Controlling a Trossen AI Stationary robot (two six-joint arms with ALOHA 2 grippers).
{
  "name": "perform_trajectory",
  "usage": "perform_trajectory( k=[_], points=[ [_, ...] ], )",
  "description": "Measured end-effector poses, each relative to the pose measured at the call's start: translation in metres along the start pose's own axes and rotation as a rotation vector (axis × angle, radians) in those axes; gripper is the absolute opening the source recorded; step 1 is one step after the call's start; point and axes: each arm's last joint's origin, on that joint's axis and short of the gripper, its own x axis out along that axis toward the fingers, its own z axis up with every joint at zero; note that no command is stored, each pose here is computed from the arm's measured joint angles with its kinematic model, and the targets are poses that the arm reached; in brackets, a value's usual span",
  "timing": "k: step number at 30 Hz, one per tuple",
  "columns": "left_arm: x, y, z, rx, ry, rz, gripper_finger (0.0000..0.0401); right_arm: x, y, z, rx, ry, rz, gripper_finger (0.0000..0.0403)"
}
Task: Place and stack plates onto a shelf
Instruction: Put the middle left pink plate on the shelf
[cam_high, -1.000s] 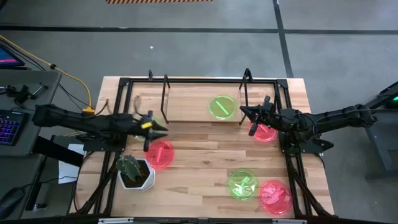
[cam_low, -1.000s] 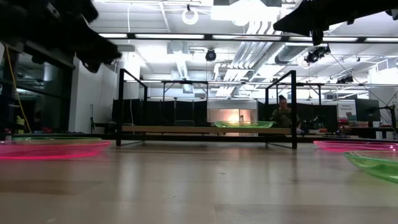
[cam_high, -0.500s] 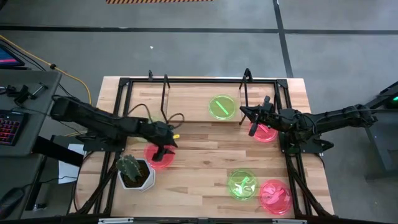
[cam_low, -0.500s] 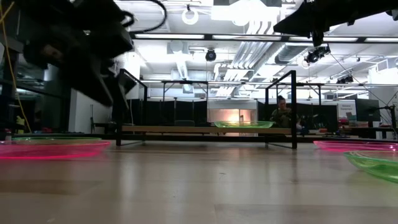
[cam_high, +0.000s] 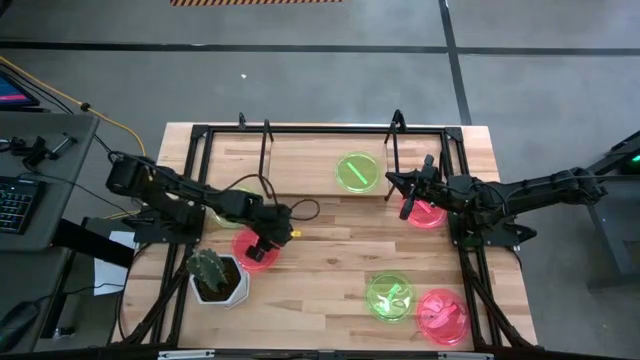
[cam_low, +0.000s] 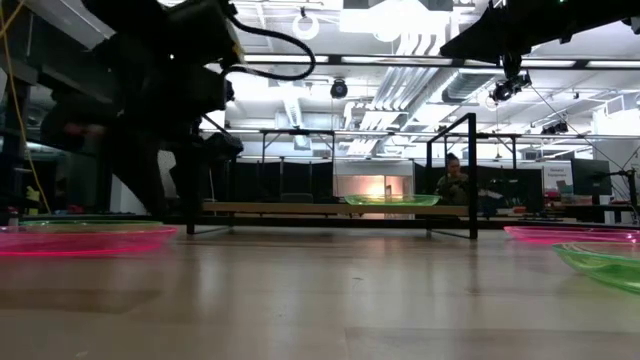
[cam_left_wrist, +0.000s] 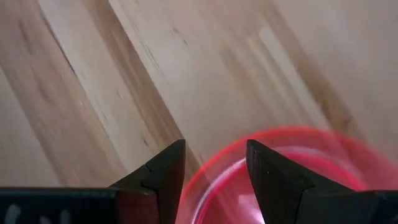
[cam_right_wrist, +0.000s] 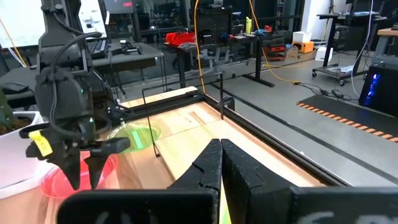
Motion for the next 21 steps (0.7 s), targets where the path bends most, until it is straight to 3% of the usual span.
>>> perform_trajectory(
  k=[9, 21],
  points=[
    [0.013, 0.001, -0.003, 0.139, 0.105, 0.002, 0.0159, 0.002, 0.001, -0.003, -0.011, 0.020, -0.003, 0.0000],
    [0.024, 0.003, -0.003, 0.141, 0.108, -0.008, 0.0145, 0.008, 0.004, -0.007, -0.033, 0.038, -0.005, 0.0000]
  ],
)
